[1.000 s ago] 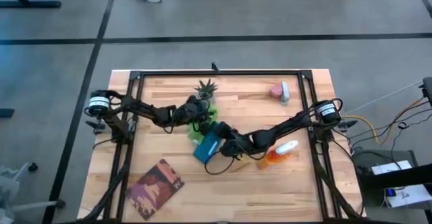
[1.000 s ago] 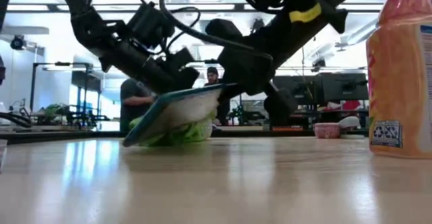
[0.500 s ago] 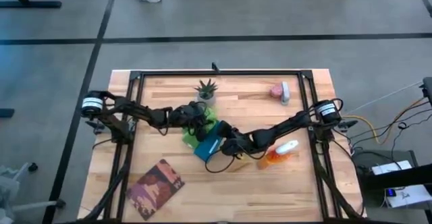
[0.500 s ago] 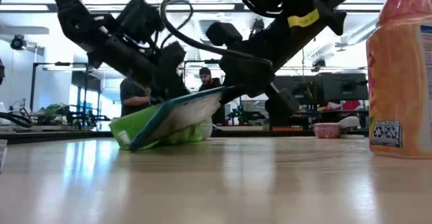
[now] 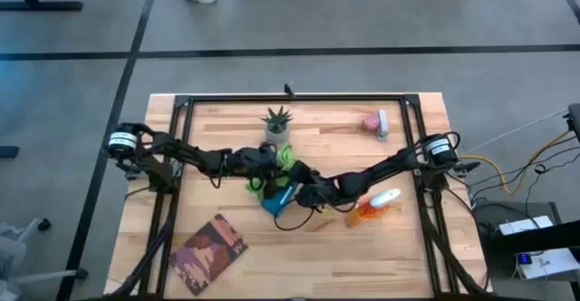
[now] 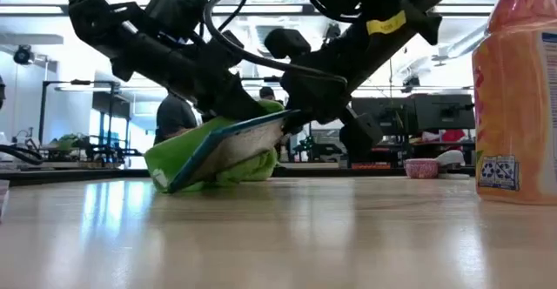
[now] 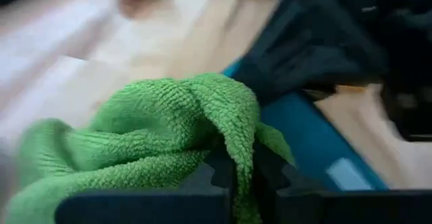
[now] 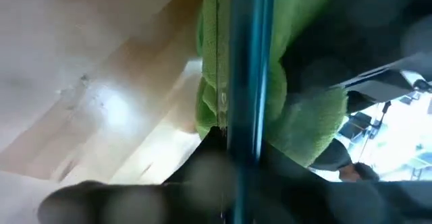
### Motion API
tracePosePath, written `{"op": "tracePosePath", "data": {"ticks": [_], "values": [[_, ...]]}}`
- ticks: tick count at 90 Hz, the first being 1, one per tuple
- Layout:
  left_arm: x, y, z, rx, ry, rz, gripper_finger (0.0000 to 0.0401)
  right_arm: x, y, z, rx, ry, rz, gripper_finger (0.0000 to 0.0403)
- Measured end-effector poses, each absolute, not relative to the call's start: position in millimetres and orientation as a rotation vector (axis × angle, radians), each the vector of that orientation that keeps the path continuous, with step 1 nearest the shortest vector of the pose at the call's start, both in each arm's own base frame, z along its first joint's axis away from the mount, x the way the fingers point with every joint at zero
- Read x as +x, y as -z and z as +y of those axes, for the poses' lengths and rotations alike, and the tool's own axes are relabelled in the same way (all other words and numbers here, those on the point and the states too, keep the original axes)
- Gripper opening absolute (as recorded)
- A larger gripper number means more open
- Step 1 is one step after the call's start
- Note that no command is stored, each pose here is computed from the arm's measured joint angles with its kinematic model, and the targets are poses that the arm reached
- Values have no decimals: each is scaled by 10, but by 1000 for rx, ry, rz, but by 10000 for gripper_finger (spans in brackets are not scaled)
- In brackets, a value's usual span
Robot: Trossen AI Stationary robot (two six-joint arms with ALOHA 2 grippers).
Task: Apply microfiber cloth
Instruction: Wipe the back of the tablet with the microfiber cloth
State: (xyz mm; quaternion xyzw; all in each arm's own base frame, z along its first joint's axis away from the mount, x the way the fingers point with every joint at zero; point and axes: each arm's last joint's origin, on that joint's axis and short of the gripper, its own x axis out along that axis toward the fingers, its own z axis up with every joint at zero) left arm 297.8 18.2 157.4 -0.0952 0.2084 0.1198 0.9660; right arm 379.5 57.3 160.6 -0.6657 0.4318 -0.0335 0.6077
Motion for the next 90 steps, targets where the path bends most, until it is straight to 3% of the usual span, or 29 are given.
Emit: {"op": "tracePosePath", "data": {"ticks": [31, 74, 90], "values": [[2939, -1527, 327, -186, -342, 474, 0, 3830, -1663, 570, -1596, 84, 1017, 13], [2950, -1526, 35, -328, -183, 489, 0, 3813, -1640, 446, -1618, 109, 1097, 13], [2951, -1525, -162, -334, -119, 494, 0, 3799, -1666, 335, -1662, 224, 1196, 13]]}}
